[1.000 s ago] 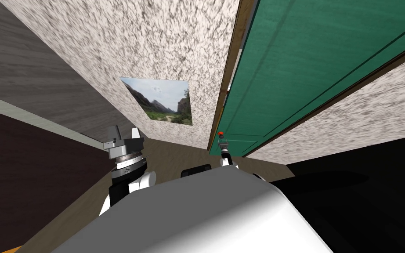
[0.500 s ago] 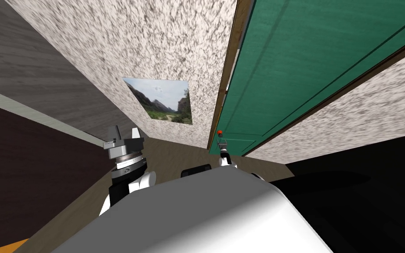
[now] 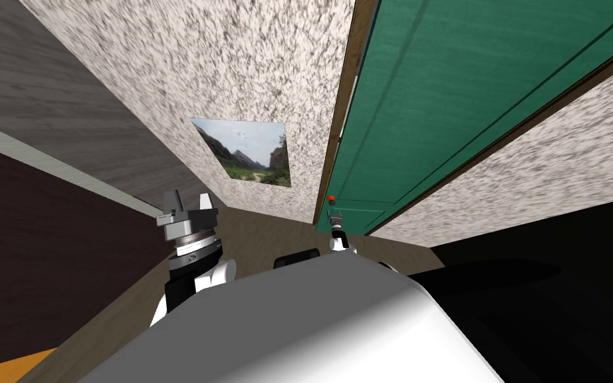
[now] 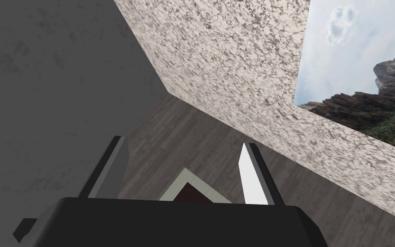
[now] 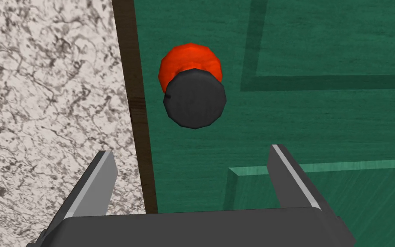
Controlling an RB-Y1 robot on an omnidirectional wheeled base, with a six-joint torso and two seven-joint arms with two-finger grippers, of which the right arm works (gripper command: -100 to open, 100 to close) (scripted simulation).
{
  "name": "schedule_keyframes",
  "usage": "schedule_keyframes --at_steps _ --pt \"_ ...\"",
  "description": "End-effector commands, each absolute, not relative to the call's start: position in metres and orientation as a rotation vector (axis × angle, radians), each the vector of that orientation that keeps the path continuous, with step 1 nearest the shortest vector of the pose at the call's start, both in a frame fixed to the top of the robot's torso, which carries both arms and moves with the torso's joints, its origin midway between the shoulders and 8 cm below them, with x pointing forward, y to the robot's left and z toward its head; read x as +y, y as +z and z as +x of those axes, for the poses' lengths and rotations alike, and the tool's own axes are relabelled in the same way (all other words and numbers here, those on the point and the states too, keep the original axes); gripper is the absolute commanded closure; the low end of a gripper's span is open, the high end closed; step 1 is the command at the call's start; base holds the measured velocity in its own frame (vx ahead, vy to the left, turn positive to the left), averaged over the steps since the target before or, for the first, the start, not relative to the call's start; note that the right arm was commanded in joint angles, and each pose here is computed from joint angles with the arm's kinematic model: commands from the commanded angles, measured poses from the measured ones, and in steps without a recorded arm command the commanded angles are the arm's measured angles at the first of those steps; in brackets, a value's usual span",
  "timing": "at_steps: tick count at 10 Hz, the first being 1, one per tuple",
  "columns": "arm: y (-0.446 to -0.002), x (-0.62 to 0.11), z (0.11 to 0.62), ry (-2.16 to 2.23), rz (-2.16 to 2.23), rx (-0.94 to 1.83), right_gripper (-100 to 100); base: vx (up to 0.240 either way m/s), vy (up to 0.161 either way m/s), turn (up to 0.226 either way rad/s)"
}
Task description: Pull the door open
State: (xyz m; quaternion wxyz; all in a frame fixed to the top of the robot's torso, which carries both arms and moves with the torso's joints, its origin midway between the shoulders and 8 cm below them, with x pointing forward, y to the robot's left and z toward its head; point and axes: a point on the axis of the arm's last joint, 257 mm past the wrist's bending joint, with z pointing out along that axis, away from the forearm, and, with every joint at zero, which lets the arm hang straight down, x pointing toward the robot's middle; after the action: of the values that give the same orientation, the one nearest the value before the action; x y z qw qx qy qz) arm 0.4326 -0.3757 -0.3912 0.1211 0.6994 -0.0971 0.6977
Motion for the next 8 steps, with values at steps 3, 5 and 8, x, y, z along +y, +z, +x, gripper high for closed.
schedule_keyframes --at_steps 3,5,8 --pt "-0.393 -0.402 0.421 2.023 2.028 -0.317 -100 0.098 0.000 0.086" --pt "-0.393 -0.425 0.410 2.010 2.012 -0.342 -100 0.226 -0.019 0.129" --pt "-0.392 -0.445 0.401 1.999 1.997 -0.363 -100 0.176 -0.031 0.089"
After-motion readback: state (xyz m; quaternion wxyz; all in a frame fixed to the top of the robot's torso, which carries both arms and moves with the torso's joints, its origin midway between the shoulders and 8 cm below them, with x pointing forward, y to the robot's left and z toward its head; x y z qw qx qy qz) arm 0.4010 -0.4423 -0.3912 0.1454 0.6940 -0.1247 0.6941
